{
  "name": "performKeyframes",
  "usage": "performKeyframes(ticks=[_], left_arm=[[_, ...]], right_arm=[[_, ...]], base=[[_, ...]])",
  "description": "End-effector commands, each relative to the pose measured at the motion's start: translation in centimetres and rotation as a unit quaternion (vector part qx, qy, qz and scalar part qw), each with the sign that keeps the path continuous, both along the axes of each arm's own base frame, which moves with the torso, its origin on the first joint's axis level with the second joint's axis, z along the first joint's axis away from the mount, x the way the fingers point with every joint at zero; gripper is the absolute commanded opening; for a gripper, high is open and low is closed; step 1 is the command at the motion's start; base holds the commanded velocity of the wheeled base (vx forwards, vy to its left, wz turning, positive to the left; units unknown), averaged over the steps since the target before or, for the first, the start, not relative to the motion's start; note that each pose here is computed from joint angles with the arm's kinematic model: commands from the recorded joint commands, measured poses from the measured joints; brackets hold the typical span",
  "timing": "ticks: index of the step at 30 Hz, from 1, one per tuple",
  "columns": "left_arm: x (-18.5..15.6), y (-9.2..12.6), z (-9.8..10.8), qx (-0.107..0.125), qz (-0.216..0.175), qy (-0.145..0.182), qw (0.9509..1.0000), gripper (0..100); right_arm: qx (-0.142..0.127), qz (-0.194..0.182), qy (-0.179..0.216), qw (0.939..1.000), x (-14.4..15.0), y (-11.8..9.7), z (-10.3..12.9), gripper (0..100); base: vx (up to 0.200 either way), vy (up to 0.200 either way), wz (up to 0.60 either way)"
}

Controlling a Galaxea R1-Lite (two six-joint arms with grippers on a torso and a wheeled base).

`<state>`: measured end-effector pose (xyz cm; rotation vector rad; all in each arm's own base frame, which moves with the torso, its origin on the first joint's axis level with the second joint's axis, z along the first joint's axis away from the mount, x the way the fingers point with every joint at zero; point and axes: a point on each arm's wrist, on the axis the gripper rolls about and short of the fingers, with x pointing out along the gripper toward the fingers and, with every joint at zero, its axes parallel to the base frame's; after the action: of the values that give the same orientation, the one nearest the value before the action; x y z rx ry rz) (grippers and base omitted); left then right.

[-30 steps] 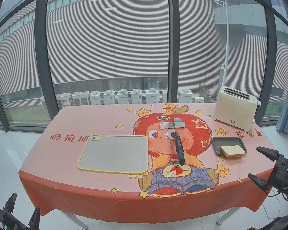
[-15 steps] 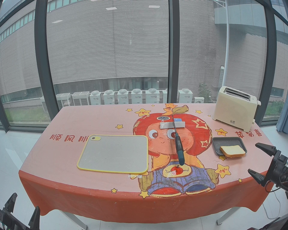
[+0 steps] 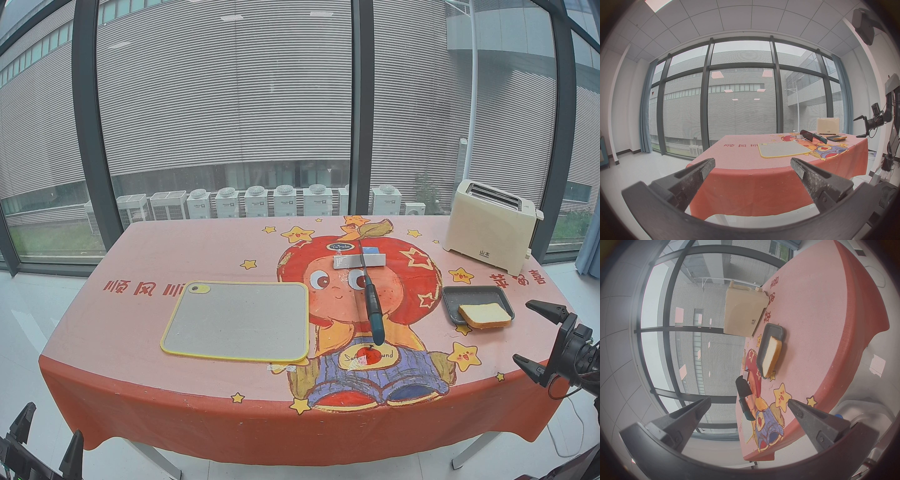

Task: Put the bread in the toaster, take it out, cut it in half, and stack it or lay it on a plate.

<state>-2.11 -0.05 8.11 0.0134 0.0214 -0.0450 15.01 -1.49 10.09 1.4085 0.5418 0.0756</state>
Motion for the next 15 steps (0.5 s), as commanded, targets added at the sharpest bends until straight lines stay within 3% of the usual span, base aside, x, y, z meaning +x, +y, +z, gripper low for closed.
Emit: performKeyframes(ticks=[1,15], left_arm=[[0.1,0.0,-0.5,0.000,0.000,0.009,1.0000,100],[0.1,0.0,-0.5,0.000,0.000,0.010,1.0000,100]], right_arm=[[0.013,0.008,0.025,0.9996,0.0,-0.3,-0.9,100],[0.032,0.000,0.030,0.9990,1.0,-1.7,-1.8,100]], base=[[0.000,0.000,0.00],[0.000,0.000,0.00]])
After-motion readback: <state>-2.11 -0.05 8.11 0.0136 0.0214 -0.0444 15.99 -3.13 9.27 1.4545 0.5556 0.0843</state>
